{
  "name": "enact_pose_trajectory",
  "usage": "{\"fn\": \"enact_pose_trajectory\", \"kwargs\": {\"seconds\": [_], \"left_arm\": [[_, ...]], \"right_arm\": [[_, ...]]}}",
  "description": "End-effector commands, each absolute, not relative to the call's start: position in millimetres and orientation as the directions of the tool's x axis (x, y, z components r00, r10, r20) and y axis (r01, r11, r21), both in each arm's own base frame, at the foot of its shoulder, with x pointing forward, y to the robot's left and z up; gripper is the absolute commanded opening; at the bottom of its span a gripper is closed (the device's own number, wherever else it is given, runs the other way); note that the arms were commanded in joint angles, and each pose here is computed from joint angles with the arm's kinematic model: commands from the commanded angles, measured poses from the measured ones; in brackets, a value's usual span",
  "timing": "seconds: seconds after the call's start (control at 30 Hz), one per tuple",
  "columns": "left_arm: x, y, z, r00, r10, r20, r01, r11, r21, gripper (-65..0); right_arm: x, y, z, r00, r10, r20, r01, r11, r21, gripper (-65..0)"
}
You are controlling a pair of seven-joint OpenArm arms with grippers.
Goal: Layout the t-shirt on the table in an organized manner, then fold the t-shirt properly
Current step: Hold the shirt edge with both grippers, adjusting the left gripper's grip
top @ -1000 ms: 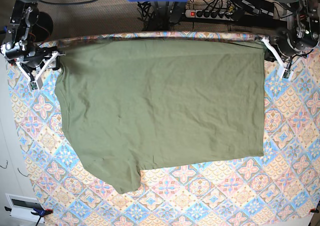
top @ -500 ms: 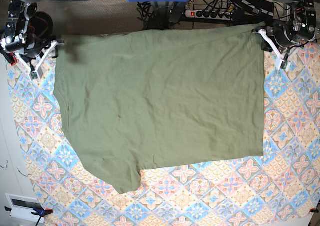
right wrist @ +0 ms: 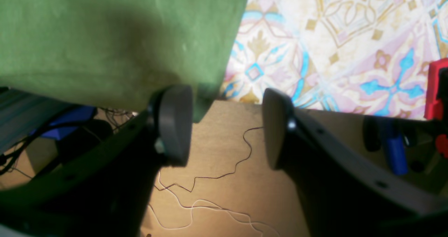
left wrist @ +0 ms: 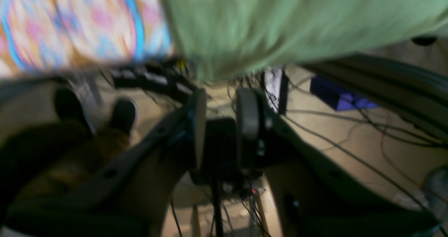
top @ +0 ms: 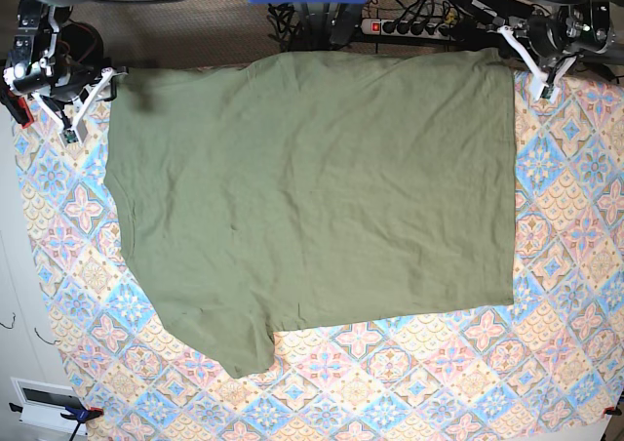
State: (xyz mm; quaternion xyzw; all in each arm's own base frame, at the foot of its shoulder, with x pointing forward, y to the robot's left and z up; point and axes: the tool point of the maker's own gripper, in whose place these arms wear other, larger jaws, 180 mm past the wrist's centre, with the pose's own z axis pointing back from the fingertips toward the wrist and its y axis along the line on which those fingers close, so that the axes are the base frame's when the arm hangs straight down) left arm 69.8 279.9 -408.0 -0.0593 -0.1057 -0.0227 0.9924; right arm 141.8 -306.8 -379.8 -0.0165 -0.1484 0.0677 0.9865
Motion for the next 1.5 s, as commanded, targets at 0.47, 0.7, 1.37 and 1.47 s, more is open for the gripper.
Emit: {"fn": "enact_pose_trajectory", "kwargs": {"seconds": [0.47, 0.7, 1.37, 1.47], "left_arm": [[28.2, 288.8, -470.6, 0.986, 0.052, 0.156, -0.034, 0.992, -0.12, -31.8], [30.5, 296.4, -470.0, 0.987, 0.032, 0.16, -0.018, 0.996, -0.087, -20.3], [85.8, 276.1, -469.8, 0.946, 0.046, 0.322, -0.004, 0.992, -0.129, -19.6], [86.4, 262.9, -483.3, 0.955, 0.034, 0.294, 0.014, 0.987, -0.158, -19.8]], "right_arm": [[148.9, -311.0, -371.9, 0.938, 0.153, 0.312, -0.137, 0.988, -0.073, -34.3], [148.8, -310.7, -372.2, 0.938, 0.151, 0.312, -0.136, 0.988, -0.072, -34.3], [149.1, -310.0, -372.0, 0.937, 0.151, 0.315, -0.136, 0.988, -0.071, -34.3], [149.1, -310.0, -372.0, 0.937, 0.151, 0.315, -0.136, 0.988, -0.071, -34.3]]}}
